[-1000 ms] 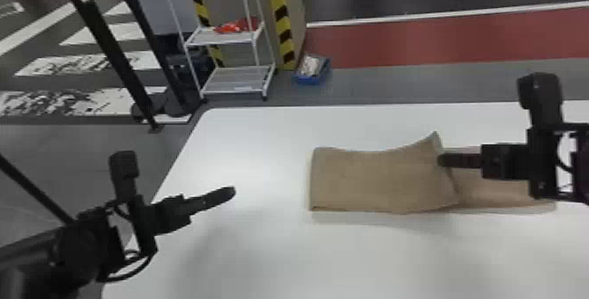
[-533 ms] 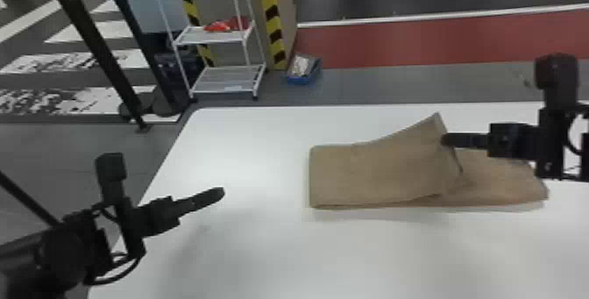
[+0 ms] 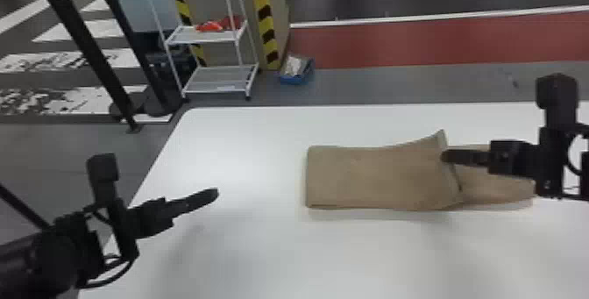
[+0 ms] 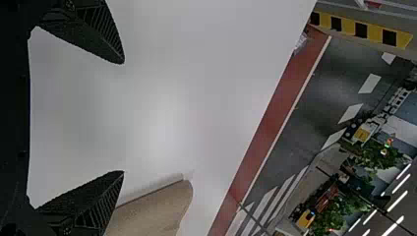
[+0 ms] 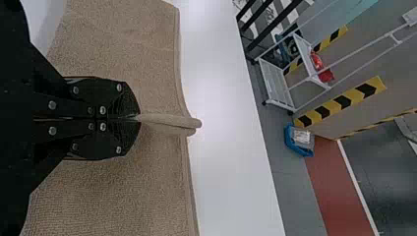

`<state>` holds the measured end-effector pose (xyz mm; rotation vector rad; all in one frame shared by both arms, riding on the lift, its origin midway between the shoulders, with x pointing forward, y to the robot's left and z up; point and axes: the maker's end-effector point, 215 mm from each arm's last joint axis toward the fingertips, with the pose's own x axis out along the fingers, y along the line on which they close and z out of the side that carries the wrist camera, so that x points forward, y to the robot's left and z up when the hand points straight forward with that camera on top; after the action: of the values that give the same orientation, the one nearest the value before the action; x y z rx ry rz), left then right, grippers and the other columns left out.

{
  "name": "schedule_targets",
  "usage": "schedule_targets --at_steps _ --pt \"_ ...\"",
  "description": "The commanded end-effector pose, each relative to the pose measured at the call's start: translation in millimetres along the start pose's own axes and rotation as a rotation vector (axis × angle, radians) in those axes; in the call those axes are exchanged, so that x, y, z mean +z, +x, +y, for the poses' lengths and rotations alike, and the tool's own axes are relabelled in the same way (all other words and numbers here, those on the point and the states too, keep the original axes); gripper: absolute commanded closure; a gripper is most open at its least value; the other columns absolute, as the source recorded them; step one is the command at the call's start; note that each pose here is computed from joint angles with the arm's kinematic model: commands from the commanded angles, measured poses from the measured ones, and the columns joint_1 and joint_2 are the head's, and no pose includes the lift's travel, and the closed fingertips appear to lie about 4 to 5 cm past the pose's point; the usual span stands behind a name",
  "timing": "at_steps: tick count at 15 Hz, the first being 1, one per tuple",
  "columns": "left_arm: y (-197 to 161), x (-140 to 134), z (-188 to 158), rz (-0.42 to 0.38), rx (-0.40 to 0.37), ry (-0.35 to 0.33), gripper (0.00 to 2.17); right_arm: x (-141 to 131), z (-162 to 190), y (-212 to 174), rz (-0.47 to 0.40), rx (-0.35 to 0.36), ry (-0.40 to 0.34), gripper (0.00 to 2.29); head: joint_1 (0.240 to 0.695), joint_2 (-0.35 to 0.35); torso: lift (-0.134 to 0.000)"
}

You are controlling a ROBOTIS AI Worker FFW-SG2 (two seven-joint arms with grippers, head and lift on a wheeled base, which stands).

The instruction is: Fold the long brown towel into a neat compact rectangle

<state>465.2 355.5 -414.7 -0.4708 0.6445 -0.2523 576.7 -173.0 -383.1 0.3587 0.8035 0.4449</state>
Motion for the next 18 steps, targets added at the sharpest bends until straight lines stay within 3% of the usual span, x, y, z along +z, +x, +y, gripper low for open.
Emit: schedule_targets --at_steps 1,2,6,14,18 --pt "-0.4 0.7 -1.0 0.0 0.0 0.003 0.09 32.0 3.7 -27.5 -0.069 0.016 0.032 1.21 0.695 0.191 -0.124" --pt "-0.9 0.9 0.3 0.0 0.002 0.003 0.09 41.0 -2.3 -38.7 -0.09 0.019 0.067 1.21 0.695 0.191 -0.124" --pt "3.0 -4.8 -4.8 0.012 -0.008 0.004 0.09 22.0 -24.9 -29.0 -0.068 0.003 0.119 1.21 0.695 0.158 -0.124" --pt "5.2 -7.2 -2.8 0.016 0.003 0.005 0.09 42.9 -31.8 -33.3 -0.096 0.021 0.162 1.21 0.695 0.133 -0.124" --pt "6.3 -14.5 -2.4 0.025 -0.003 -0.007 0.09 30.2 -58.8 -23.0 -0.117 -0.004 0.18 1.21 0.695 0.123 -0.124"
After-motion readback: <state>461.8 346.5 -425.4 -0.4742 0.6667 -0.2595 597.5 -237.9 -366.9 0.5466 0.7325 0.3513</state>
